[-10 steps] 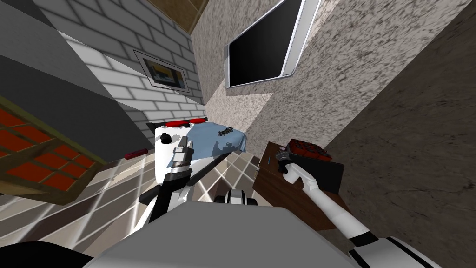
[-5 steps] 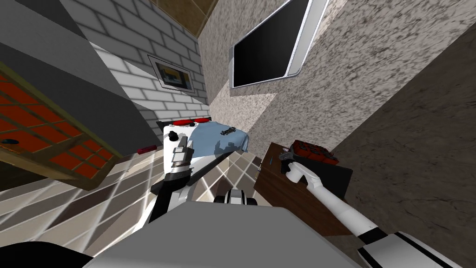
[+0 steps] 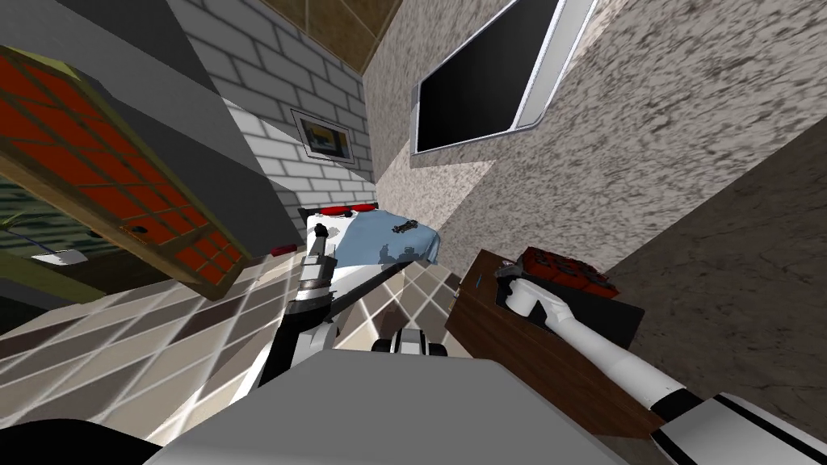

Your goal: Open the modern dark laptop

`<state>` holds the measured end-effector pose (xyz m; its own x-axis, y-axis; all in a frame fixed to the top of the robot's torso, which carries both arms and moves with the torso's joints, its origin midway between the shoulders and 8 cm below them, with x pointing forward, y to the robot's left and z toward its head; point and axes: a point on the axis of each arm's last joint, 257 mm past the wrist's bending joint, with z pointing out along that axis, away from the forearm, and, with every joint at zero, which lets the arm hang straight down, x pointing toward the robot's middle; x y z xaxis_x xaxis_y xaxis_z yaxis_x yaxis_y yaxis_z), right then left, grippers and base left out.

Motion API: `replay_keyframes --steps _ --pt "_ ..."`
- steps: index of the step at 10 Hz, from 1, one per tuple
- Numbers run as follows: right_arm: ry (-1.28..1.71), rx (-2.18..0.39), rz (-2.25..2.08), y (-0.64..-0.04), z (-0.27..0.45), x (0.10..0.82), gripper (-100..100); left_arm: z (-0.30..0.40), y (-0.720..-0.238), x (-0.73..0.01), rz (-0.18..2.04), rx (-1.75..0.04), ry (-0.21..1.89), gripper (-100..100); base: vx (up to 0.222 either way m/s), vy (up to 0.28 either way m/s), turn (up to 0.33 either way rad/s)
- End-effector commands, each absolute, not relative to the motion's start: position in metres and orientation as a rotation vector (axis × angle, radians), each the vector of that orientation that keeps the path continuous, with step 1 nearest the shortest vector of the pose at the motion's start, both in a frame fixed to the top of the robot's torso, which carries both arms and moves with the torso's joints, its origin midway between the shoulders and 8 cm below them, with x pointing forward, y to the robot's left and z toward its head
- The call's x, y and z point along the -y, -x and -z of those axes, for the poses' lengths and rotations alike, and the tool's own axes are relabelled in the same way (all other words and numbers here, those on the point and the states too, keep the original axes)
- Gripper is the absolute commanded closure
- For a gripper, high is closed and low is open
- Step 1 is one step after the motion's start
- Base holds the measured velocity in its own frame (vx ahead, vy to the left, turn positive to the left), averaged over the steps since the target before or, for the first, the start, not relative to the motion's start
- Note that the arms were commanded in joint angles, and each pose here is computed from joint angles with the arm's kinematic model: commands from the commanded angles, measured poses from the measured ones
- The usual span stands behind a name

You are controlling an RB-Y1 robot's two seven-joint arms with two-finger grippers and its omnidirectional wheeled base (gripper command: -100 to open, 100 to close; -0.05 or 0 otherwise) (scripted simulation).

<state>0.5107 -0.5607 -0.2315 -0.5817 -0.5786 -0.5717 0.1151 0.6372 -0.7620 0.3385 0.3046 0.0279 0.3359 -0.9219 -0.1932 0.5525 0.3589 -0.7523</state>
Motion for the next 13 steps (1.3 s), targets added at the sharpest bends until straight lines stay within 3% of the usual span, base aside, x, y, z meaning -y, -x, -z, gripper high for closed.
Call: replay_keyframes --steps 1,2,5,8,13 --pt "0.296 -2.058 1.037 -0.489 0.244 0.59 100 -0.028 -0.338 -0.305 1.052 -0.682 0.641 0 -0.071 0.008 0.316" --pt "0.303 -2.076 1.066 -0.482 0.245 0.598 100 -0.028 -0.339 -0.305 1.052 -0.682 0.641 0 -0.104 -0.015 0.373" --pt "0.25 -2.119 1.077 -0.471 0.245 0.614 100 -0.028 -0.338 -0.305 1.052 -0.682 0.641 0 -0.017 -0.004 0.016" --pt "0.157 -2.161 1.208 -0.444 0.224 0.664 100 -0.028 -0.339 -0.305 1.052 -0.682 0.641 0 -0.085 -0.002 0.261" --pt "0.156 -2.21 1.148 -0.446 0.225 0.651 100 -0.028 -0.338 -0.305 1.051 -0.682 0.641 0 0.027 -0.04 -0.028"
